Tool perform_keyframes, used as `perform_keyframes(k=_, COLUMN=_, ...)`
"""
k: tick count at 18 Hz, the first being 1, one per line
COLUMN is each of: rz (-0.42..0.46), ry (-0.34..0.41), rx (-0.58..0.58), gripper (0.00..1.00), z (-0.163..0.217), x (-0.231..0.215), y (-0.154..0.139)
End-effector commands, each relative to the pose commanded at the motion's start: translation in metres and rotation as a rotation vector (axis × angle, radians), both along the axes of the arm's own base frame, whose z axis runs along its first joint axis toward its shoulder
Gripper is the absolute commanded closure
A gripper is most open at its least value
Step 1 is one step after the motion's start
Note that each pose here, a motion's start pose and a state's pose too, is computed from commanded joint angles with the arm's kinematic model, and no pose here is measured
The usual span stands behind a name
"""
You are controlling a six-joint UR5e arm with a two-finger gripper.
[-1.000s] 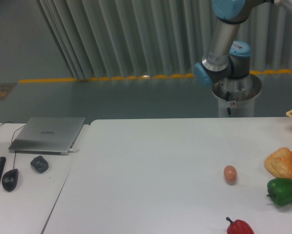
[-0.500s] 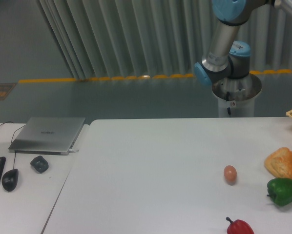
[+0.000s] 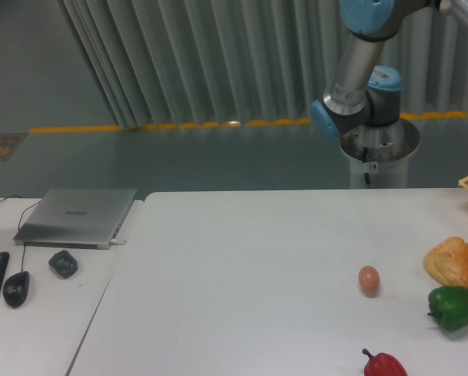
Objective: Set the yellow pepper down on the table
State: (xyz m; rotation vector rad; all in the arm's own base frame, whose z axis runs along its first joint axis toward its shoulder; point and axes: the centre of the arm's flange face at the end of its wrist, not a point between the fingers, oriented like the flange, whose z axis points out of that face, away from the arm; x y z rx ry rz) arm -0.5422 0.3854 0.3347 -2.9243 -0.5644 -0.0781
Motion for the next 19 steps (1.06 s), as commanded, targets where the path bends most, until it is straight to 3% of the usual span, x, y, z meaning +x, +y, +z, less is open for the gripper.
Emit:
perform_keyframes(k=2, rz=-0.031, ry=0.089, rx=-0.103, gripper=0.00, z=0.013, x=-0.001, y=-0.004)
perform_keyframes(k=4, rz=-0.157, ry=0.166, rx=-0.234, gripper=0.00, z=0.021, x=0.011, y=0.010)
perform_keyframes(k=6, rz=-0.292, ry=0.194, rx=-0.327, gripper=0.00, z=0.020, x=0.016, y=0.009)
perform_keyframes(k=8, rz=-0.364, ry=0.203, rx=-0.352, gripper=0.00, z=0.022, x=0.019, y=0.011)
perform_keyframes(k=19, rz=-0.418, ry=0.212, rx=-0.349, gripper=0.00, z=0.036, x=0.016, y=-0.005)
